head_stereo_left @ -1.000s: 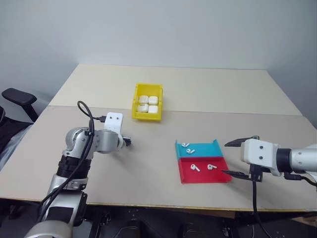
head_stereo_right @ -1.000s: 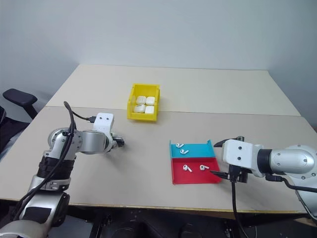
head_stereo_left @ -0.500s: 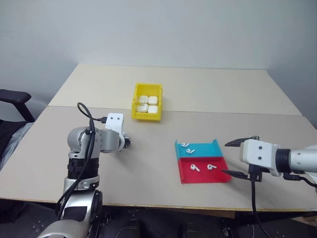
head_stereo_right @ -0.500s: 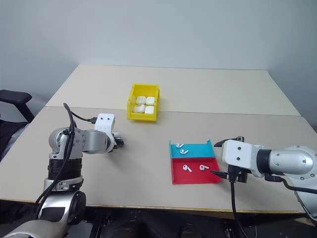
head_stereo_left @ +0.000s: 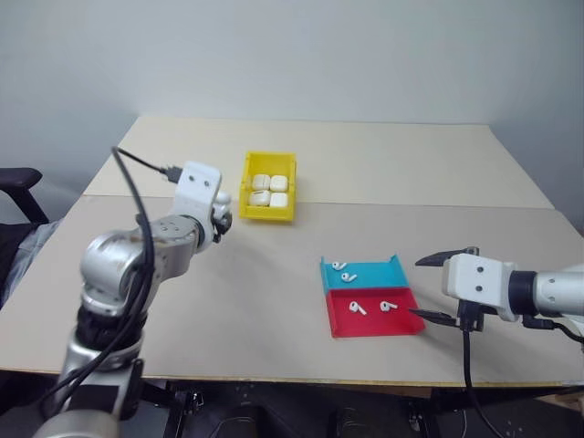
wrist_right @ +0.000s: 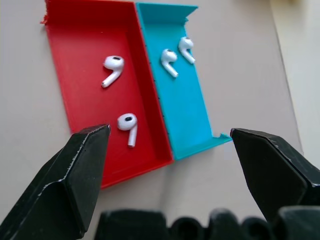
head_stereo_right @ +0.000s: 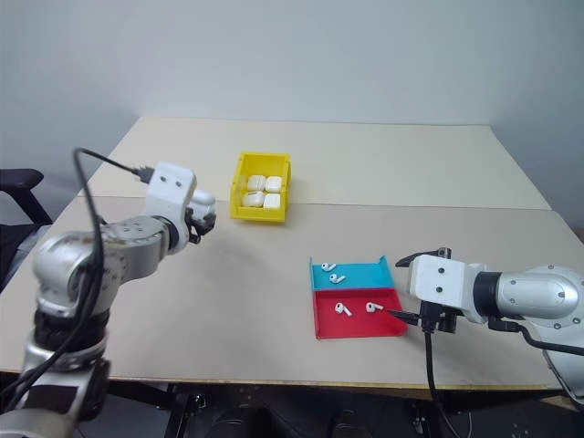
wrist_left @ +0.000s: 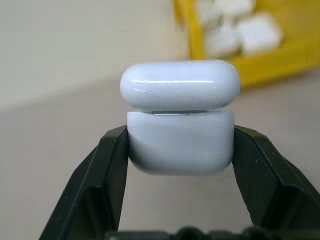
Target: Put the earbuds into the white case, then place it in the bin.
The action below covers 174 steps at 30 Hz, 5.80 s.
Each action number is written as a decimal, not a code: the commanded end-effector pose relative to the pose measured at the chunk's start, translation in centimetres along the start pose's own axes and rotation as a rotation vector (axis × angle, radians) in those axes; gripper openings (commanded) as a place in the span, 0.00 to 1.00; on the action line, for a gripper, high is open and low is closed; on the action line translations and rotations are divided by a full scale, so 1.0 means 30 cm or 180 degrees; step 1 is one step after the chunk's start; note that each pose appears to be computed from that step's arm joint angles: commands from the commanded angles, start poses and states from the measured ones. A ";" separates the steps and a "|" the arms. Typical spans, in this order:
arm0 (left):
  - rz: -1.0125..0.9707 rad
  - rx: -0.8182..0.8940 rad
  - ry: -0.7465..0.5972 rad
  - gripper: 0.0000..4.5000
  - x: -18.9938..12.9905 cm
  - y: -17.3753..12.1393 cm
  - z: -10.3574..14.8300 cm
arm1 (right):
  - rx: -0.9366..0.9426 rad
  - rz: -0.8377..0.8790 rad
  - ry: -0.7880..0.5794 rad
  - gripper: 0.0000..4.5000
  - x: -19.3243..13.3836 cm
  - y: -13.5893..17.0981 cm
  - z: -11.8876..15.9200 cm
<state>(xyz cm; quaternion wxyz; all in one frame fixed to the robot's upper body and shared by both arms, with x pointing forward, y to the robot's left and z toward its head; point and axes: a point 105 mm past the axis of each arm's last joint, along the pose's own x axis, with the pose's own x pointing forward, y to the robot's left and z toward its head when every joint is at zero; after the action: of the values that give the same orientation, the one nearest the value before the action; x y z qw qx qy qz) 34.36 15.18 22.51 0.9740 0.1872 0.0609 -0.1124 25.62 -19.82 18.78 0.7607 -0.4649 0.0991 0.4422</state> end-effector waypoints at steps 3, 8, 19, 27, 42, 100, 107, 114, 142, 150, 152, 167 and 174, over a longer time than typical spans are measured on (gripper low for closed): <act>-0.1001 0.0187 -0.1234 0.62 -0.077 -0.147 0.078 | -0.0379 -0.0194 -0.0087 1.00 -0.025 -0.055 0.069; -0.1423 0.0095 -0.2204 0.62 -0.130 -0.232 0.067 | -0.0504 -0.0219 -0.0099 1.00 -0.034 -0.075 0.103; -0.2477 -0.0251 -0.3269 0.62 -0.197 -0.308 -0.063 | -0.0680 0.0757 0.0263 1.00 -0.025 -0.007 0.148; -0.2869 -0.0252 -0.3101 0.62 -0.216 -0.317 -0.143 | -0.0703 0.1250 0.0439 0.96 0.048 0.027 0.148; -0.2913 -0.0100 -0.2953 0.62 -0.277 -0.327 -0.159 | -0.0572 0.1368 0.0852 0.65 0.197 0.037 0.051; -0.2837 0.0097 -0.2619 0.62 -0.264 -0.348 -0.191 | -0.0506 0.1281 0.1208 0.43 0.282 0.065 -0.058; -0.2827 0.0112 -0.2615 0.62 -0.259 -0.347 -0.192 | -0.0489 0.1289 0.1219 0.23 0.283 0.067 -0.063; -0.2821 0.0114 -0.2608 0.62 -0.259 -0.347 -0.191 | -0.0502 0.1301 0.1202 0.17 0.280 0.073 -0.059; -0.3544 -0.0642 -0.3582 0.62 -0.334 -0.386 0.095 | 0.0200 -0.0120 -0.3456 0.17 -0.142 -0.159 0.528; -0.3646 -0.0703 -0.3609 0.62 -0.336 -0.389 0.106 | 0.0096 0.0190 -0.3949 0.17 -0.097 -0.091 0.554; -0.3639 -0.0709 -0.3616 0.62 -0.336 -0.388 0.107 | 0.0097 0.0259 -0.4020 0.17 -0.096 -0.084 0.557; -0.3619 -0.0716 -0.3633 0.62 -0.338 -0.389 0.110 | 0.0013 0.0384 -0.3681 0.17 0.001 -0.035 0.522; -0.3633 -0.0711 -0.3627 0.62 -0.337 -0.391 0.111 | 0.0003 0.0315 -0.3671 0.17 0.010 -0.039 0.515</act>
<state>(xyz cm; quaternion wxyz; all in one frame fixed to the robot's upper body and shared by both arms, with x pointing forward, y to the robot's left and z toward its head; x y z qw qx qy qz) 22.66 5.31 22.00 0.6752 -0.0662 -0.3229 -0.6599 22.68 -7.45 27.58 0.6673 -0.1362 -0.2992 0.6683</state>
